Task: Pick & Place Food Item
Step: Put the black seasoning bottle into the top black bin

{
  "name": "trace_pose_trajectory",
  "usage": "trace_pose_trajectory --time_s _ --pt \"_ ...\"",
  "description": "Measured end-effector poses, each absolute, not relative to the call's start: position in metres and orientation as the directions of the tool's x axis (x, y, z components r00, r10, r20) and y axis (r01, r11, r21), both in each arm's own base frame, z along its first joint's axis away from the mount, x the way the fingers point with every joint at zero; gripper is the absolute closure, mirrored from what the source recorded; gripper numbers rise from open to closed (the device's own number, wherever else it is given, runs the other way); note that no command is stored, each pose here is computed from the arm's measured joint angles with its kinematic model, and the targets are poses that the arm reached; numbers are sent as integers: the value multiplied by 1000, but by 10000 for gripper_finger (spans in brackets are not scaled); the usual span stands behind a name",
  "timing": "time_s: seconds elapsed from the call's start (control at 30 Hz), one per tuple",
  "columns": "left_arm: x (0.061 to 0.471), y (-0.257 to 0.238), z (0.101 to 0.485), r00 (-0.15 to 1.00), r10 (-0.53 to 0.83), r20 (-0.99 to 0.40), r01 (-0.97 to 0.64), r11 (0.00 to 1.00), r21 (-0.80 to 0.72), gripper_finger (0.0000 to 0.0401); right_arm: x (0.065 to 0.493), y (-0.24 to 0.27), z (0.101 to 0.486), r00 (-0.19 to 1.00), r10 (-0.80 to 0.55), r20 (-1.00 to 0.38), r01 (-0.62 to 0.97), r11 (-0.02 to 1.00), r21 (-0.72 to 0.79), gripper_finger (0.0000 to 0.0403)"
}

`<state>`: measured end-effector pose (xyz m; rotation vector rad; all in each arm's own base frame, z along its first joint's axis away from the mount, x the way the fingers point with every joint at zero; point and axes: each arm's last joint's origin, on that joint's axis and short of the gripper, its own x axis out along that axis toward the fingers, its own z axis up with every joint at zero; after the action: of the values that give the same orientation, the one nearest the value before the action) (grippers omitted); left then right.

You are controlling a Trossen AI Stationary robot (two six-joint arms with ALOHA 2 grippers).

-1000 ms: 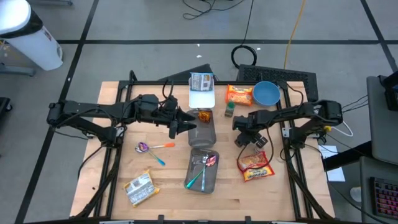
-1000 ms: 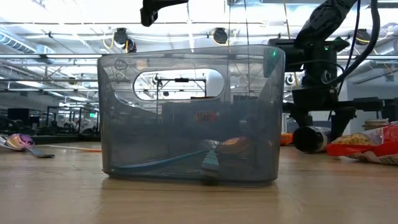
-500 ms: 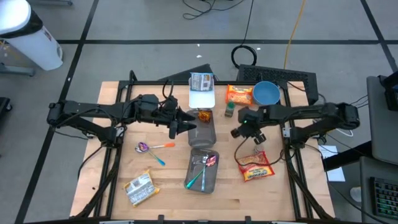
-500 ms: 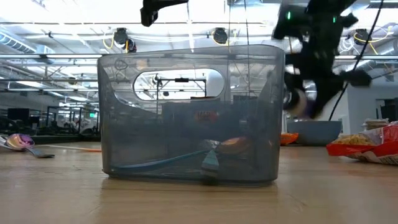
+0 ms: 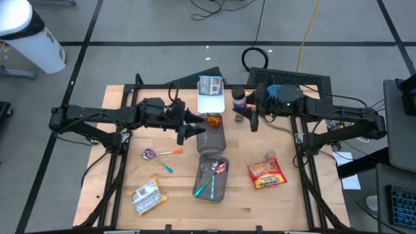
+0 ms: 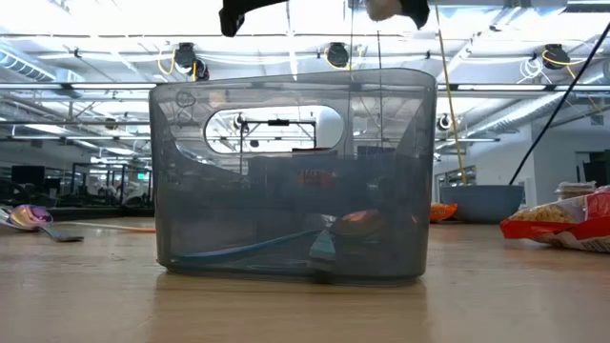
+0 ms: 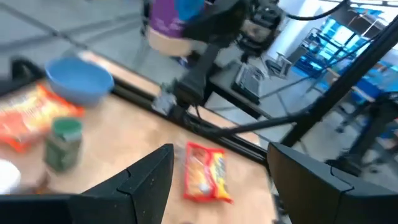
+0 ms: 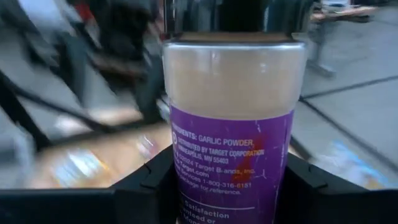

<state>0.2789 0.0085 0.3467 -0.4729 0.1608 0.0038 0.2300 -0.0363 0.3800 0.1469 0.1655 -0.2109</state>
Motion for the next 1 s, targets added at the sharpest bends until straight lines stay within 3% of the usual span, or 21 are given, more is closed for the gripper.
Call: trace_pose_trajectory --time_s 0.17,0.4,0.73,1.0 --pt "280 9 354 995 54 -82 -78 944 -322 132 253 -28 378 992 -82 -100 107 952 287 231" --pt "280 13 367 995 95 44 -78 954 -288 132 293 -6 355 994 32 -109 4 949 316 231" --pt "280 13 392 998 66 3 -63 965 -253 132 329 5 341 997 64 33 -72 924 377 231" --pt "282 13 392 998 66 -13 -67 963 -262 132 329 5 343 996 65 60 -83 916 392 231"
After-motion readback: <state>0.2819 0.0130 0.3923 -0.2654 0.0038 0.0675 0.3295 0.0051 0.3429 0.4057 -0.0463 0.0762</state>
